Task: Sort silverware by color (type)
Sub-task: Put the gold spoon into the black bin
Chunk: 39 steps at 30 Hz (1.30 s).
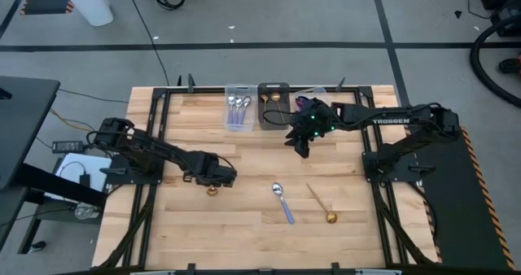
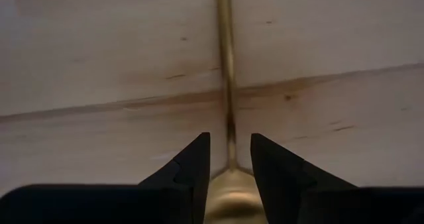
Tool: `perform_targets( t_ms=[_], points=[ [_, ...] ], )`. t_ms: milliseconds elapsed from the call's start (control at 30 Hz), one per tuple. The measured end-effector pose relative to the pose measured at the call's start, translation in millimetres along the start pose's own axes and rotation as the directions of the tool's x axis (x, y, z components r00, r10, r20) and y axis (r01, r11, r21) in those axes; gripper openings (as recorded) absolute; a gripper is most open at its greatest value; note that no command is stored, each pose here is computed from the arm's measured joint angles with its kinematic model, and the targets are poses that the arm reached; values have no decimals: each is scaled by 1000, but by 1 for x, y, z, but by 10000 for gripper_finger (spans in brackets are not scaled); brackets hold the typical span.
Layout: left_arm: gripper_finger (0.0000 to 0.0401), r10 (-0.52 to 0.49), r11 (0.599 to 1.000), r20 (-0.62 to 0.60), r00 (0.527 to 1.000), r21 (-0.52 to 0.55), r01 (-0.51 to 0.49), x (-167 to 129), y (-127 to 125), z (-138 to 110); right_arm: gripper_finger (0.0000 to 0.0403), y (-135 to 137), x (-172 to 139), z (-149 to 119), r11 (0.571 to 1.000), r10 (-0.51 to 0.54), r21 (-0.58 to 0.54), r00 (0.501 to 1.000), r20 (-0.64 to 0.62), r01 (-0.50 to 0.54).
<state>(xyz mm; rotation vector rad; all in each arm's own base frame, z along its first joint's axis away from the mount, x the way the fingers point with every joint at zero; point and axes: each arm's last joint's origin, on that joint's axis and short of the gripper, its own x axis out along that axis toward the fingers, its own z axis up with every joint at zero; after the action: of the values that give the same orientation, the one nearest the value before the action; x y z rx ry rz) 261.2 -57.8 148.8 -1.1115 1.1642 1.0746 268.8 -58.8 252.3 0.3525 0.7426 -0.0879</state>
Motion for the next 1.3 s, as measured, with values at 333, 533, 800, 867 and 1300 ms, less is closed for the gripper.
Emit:
perform_targets(
  t_ms=[333,533,800,867,1300],
  points=[
    [114,-47,999,-17,999,13,47,12,-1,-5,149,0,0,1,1000,2,-7,1000,13,-2],
    [57,-23,998,-12,1000,61,24,16,0,-10,149,0,0,2,1000,-10,-7,1000,18,10],
    [10,-40,995,14,999,97,38,14,1,-12,149,0,0,3,1000,-10,-10,999,33,10],
    [9,-87,991,47,995,106,82,9,-2,-11,149,0,0,3,1000,-10,-10,999,33,10],
    [6,-357,929,511,782,283,239,-51,-35,-1,149,-1,-2,12,991,123,34,987,102,-127]
  ],
)
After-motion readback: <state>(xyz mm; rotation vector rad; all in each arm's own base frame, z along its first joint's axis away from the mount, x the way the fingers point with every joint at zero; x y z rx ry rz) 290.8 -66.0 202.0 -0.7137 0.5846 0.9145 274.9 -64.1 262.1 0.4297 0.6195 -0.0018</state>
